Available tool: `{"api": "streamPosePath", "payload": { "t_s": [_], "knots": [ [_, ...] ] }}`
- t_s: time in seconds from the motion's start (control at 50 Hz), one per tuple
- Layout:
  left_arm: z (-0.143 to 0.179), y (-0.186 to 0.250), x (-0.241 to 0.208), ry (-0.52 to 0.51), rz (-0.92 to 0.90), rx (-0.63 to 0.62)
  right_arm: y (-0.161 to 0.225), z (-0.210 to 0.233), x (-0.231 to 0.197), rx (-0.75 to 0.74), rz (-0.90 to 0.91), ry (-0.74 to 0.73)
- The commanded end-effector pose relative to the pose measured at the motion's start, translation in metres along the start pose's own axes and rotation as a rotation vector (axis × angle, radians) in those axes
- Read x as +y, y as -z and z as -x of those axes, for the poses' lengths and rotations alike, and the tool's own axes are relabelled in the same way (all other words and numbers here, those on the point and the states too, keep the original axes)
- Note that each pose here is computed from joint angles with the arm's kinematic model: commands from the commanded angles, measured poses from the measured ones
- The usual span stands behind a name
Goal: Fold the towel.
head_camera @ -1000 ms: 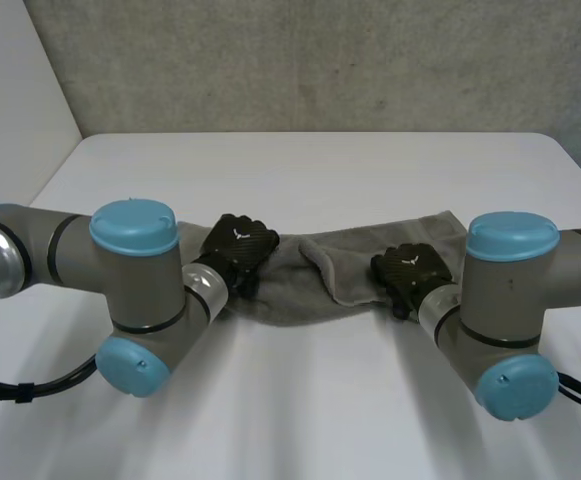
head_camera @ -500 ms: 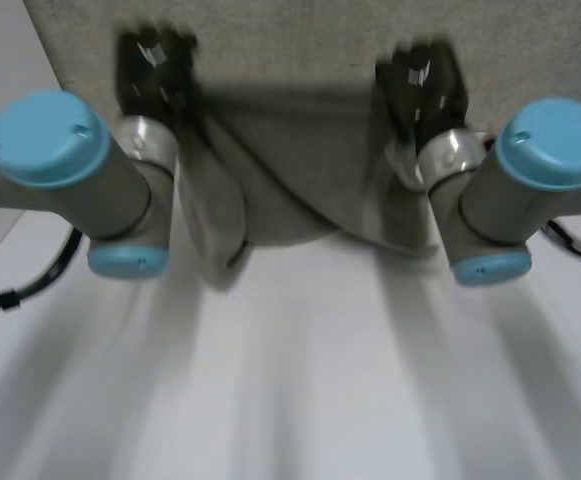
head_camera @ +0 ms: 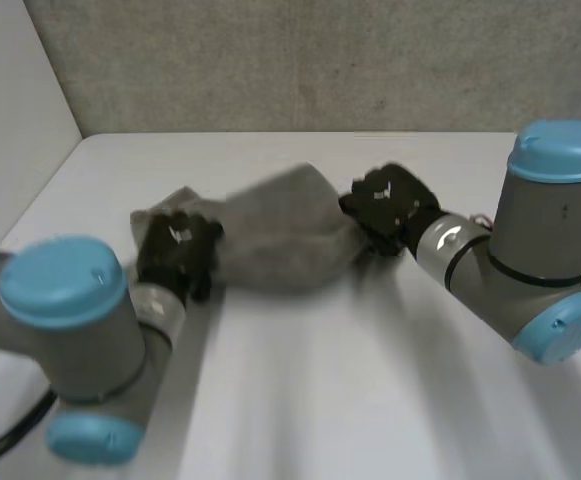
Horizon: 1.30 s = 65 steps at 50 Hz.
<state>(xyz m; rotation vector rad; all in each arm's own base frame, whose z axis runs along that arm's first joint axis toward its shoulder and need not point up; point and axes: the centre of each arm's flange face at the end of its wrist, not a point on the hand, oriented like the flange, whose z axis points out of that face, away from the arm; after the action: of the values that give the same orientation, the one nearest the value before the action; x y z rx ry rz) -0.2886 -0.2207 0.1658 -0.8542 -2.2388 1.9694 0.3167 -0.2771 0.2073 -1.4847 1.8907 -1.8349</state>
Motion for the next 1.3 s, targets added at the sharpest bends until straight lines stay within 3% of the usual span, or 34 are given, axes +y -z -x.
{"api": "streamPosePath", "payload": {
  "t_s": [0.02, 0.2, 0.3, 0.44, 0.54, 0.68, 0.88, 1.1, 1.3],
  "knots": [
    [-0.039, 0.050, -0.003, -0.051, -0.016, 0.150, 0.004, 0.002, 0.020, 0.045, 0.131, 0.036],
    [-0.026, 0.048, -0.040, -0.014, -0.134, 0.101, 0.004, 0.004, 0.039, 0.148, 0.176, 0.076],
    [0.024, -0.005, -0.045, 0.013, -0.118, -0.069, 0.008, 0.016, 0.055, 0.140, 0.193, 0.127],
    [0.058, -0.049, -0.012, -0.064, 0.042, -0.149, 0.010, 0.022, 0.061, 0.124, 0.210, 0.126],
    [0.066, -0.064, 0.011, -0.094, 0.147, -0.090, 0.010, 0.021, 0.061, 0.125, 0.209, 0.126],
    [0.070, -0.054, 0.032, -0.042, 0.299, 0.075, 0.007, 0.010, 0.069, 0.149, 0.228, 0.116],
    [0.089, -0.031, 0.038, -0.011, 0.362, 0.056, 0.001, 0.001, 0.083, 0.162, 0.267, 0.098],
    [0.103, -0.035, 0.053, -0.001, 0.364, 0.004, 0.002, 0.006, 0.083, 0.149, 0.266, 0.091],
    [0.099, -0.035, 0.051, -0.004, 0.352, 0.012, 0.001, 0.005, 0.082, 0.153, 0.264, 0.091]
  ]
}}
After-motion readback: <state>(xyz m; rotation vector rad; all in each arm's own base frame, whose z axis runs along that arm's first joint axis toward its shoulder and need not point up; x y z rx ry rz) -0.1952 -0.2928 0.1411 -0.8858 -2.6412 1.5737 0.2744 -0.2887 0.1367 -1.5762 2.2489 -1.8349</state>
